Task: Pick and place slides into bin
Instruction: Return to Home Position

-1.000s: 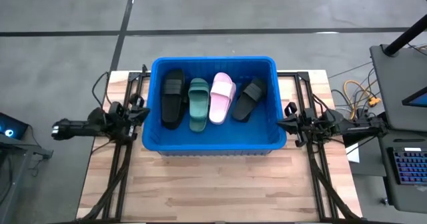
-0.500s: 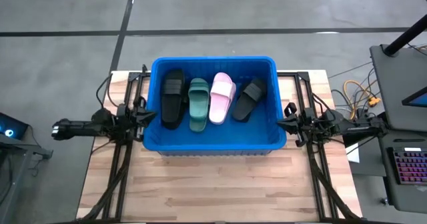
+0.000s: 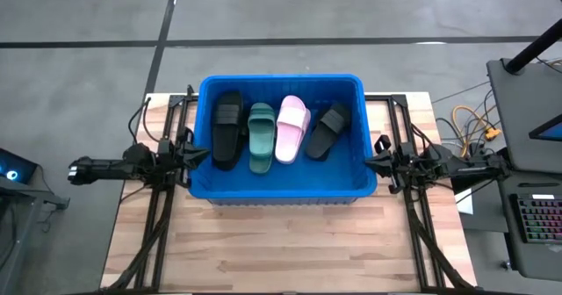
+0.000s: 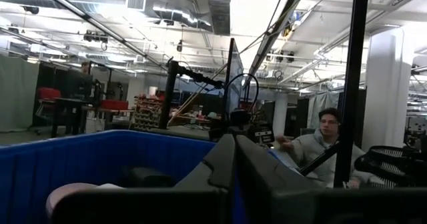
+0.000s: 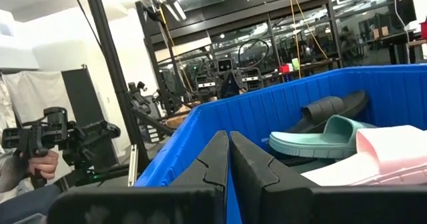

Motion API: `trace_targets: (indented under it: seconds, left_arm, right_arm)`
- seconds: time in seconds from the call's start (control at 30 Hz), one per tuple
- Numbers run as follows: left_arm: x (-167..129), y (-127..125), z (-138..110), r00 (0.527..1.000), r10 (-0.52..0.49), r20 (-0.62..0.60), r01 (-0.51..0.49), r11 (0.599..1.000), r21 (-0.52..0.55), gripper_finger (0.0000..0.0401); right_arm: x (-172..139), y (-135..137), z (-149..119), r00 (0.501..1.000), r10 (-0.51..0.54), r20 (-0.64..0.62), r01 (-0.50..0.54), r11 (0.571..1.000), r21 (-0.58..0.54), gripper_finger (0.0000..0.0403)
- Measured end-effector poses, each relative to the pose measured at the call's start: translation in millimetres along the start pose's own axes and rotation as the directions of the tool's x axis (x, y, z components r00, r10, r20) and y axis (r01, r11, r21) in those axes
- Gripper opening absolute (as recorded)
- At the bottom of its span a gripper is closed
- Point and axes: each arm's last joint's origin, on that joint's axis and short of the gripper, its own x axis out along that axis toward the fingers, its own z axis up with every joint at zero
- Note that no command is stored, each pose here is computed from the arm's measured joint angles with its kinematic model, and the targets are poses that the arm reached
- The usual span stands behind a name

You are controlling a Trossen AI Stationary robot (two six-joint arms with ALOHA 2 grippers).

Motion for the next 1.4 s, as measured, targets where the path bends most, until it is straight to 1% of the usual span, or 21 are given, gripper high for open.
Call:
trace_targets:
  seconds: [0.4, 1.03, 1.33, 1.4]
  left_arm:
    - [0.1, 0.0, -1.3, 1.0, -0.002, -0.012, 0.002, 1.0, 0.001, 0.0]
    - [0.4, -0.3, 0.4, 1.0, -0.005, 0.006, 0.005, 1.0, -0.01, 0.0]
    - [0.5, -0.3, 0.9, 1.0, -0.005, 0.01, 0.005, 1.0, -0.01, 0.0]
    - [0.5, -0.3, 0.9, 1.0, -0.005, 0.01, 0.005, 1.0, -0.01, 0.0]
  right_arm:
    - [0.0, -0.7, -0.5, 1.0, -0.02, 0.003, 0.02, 0.999, -0.027, 0.0008]
    - [0.1, -0.9, -0.7, 1.0, -0.026, 0.003, 0.026, 0.999, -0.031, 0.0008]
    - [0.3, 0.1, 3.7, 0.998, -0.015, 0.066, 0.024, 0.989, -0.144, 0.0008]
    - [0.1, 0.6, 5.8, 0.996, -0.008, 0.088, 0.021, 0.989, -0.148, 0.0008]
